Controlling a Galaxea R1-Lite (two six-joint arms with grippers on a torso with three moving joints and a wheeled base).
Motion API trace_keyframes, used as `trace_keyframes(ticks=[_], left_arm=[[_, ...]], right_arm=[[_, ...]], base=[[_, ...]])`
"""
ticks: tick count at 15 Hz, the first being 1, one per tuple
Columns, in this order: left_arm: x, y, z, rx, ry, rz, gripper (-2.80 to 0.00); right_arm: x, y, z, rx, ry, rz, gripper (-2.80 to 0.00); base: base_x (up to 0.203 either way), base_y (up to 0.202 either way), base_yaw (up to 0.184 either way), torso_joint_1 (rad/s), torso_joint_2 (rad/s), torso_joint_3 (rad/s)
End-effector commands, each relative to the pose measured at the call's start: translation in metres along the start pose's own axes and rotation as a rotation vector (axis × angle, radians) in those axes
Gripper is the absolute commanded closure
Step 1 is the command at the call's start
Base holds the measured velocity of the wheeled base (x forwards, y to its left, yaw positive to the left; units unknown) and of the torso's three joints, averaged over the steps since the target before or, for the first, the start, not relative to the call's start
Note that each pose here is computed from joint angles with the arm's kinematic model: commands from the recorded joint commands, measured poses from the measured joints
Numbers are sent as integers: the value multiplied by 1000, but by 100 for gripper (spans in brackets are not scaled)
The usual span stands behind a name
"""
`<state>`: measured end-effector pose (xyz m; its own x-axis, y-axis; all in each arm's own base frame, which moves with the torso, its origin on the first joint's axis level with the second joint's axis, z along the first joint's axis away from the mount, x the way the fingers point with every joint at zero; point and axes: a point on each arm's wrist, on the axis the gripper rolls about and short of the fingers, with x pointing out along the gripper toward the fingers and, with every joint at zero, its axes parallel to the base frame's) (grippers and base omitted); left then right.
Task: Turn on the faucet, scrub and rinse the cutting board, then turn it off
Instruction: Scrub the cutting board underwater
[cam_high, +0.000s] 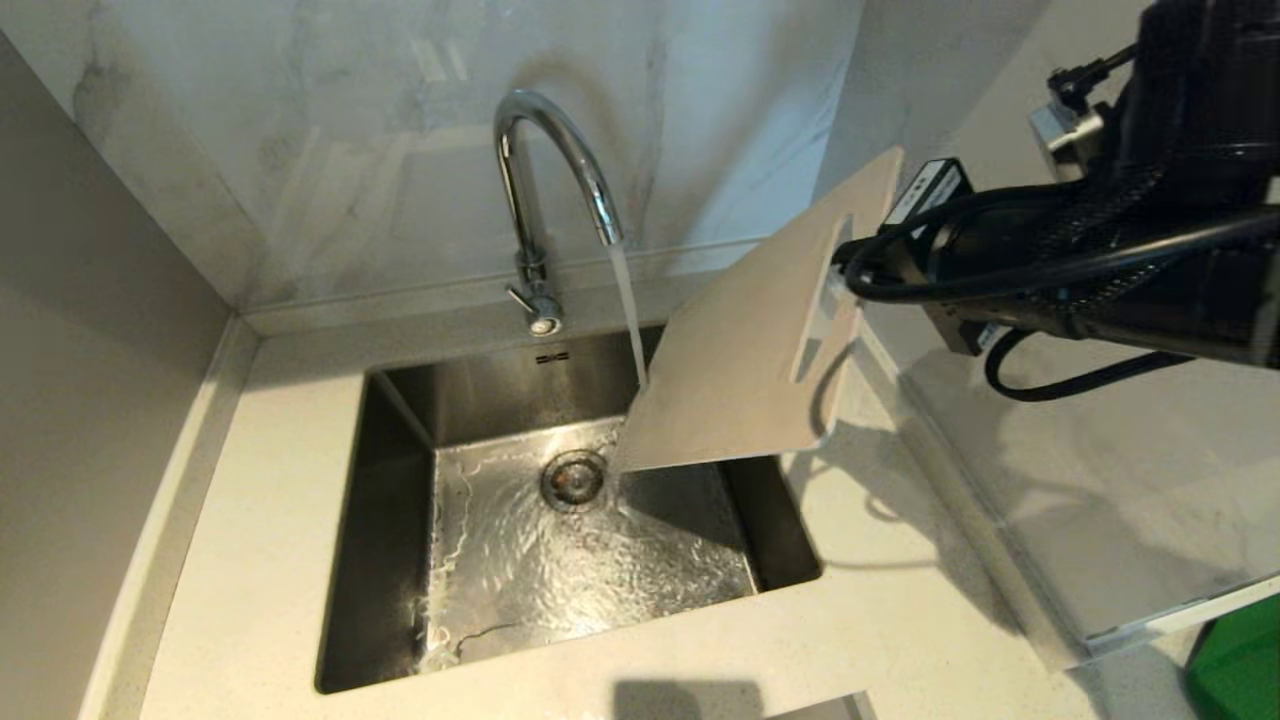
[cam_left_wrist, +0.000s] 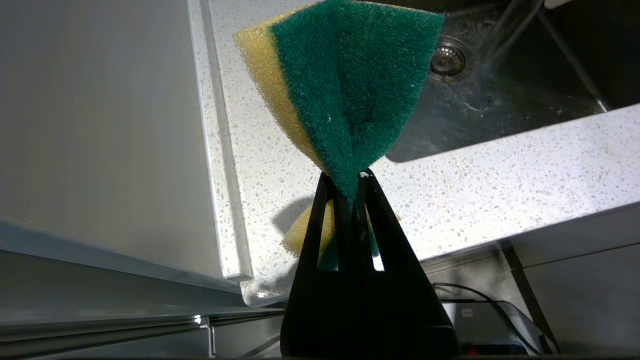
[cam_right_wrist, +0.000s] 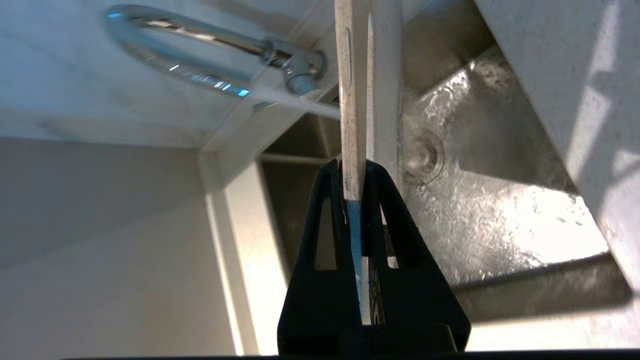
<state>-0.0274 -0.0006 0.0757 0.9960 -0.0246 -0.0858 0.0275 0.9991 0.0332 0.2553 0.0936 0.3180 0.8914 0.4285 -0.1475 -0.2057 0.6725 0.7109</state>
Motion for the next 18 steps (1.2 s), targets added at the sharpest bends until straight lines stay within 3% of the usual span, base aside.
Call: trace_keyframes(ticks=[1,4,9,18], left_arm=[[0,0,0,1,1,0,0],[0,0,0,1,0,0,0],[0,0,0,1,2,0,0],[0,0,0,0,2,2,0]], right_arm=[[39,-10,-3,9,32,-30,0],[48,-8,-1,13,65,18,0],[59,-12,-4,23,91,18,0],[40,-1,8,31,46,51,0]], base=[[0,0,0,0,0,0],[0,0,0,0,0,0],[0,0,0,0,0,0],[0,0,0,0,0,0]])
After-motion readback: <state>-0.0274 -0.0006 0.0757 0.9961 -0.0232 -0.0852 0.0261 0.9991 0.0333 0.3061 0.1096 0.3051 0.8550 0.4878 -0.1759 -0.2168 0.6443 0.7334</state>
